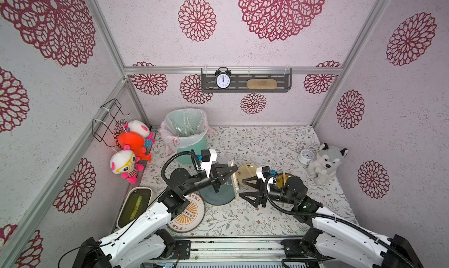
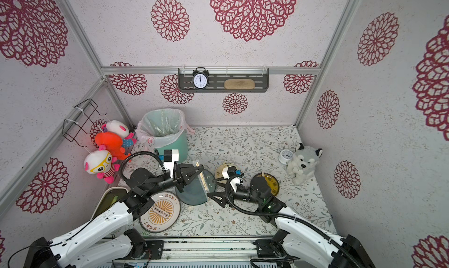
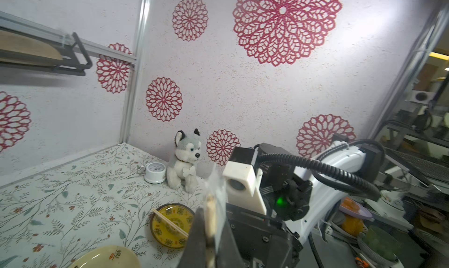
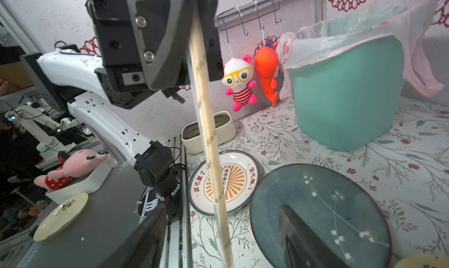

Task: Remove the packaging of disposable chopsticks
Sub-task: Pick up the disposable chopsticks from the center of the board, then remove the packet bag from the disposable chopsticks.

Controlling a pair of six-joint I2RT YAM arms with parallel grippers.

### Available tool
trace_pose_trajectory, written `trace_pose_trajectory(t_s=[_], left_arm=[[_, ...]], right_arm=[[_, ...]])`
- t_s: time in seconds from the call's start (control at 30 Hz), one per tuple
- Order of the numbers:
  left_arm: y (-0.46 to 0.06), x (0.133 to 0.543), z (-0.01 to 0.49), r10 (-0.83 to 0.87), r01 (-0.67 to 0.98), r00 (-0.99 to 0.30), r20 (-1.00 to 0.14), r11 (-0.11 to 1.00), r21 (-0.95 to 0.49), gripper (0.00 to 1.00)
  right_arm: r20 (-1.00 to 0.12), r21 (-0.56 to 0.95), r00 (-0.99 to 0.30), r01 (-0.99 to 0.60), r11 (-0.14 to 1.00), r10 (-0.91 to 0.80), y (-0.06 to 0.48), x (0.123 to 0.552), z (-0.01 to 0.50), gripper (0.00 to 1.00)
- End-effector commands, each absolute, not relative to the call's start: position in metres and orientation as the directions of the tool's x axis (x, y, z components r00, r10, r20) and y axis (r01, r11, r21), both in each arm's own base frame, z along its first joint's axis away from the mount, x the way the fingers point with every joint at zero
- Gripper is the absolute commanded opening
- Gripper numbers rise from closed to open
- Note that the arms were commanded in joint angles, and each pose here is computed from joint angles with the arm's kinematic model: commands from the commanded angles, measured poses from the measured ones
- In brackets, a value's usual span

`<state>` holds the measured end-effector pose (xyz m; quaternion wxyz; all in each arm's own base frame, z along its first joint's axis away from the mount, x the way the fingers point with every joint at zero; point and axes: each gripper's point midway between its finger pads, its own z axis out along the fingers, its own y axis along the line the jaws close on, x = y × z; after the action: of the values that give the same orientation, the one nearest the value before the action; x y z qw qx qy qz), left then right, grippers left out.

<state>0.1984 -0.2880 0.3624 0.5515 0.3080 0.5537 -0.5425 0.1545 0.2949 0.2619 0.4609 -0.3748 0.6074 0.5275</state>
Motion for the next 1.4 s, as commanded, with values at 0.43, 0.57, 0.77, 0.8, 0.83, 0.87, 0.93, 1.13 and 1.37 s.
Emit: trace_pose_trajectory(t_s=[0.43,0.57,0.77,0.8,0.83,0.87,0.93,1.13,1.37], left_arm=[[-0.301,0.192,0.378,-0.185,0.979,-0.175,-0.967,0.074,-0.191,0.00],[-0.298,0.197,0.376,-0.184,0.976,-0.177,-0.967,0.093,-0.196,0.00],[-0.297,0.201,0.378,-0.189,0.976,-0.168,-0.968,0.105,-0.190,0.00],[-0.297,0.201,0.378,-0.190,0.976,-0.168,-0.967,0.106,-0.190,0.00],[-0.297,0.201,0.378,-0.189,0.976,-0.170,-0.967,0.104,-0.191,0.00],[-0.297,0.201,0.378,-0.189,0.977,-0.168,-0.967,0.101,-0.189,0.00],[-0.297,0.201,0.379,-0.194,0.976,-0.169,-0.966,0.103,-0.191,0.00],[-0.296,0.200,0.381,-0.197,0.977,-0.164,-0.966,0.105,-0.187,0.00],[-0.297,0.204,0.379,-0.197,0.975,-0.164,-0.967,0.116,-0.189,0.21]], right_arm=[[-0.981,0.196,-0.195,-0.976,0.097,0.015,0.313,0.158,0.273,0.94],[-0.982,0.189,-0.187,-0.978,0.092,0.029,0.309,0.154,0.273,0.74],[-0.979,0.203,-0.203,-0.976,0.074,0.011,0.310,0.151,0.269,0.40],[-0.979,0.204,-0.204,-0.976,0.075,0.010,0.310,0.151,0.268,0.37],[-0.978,0.207,-0.206,-0.976,0.075,0.010,0.310,0.152,0.267,0.35],[-0.978,0.207,-0.207,-0.976,0.073,0.009,0.311,0.151,0.266,0.32],[-0.976,0.216,-0.216,-0.974,0.066,0.002,0.312,0.151,0.264,0.24],[-0.974,0.228,-0.228,-0.972,0.055,-0.002,0.312,0.149,0.258,0.19],[-0.976,0.217,-0.217,-0.974,0.062,0.002,0.311,0.149,0.258,0.00]])
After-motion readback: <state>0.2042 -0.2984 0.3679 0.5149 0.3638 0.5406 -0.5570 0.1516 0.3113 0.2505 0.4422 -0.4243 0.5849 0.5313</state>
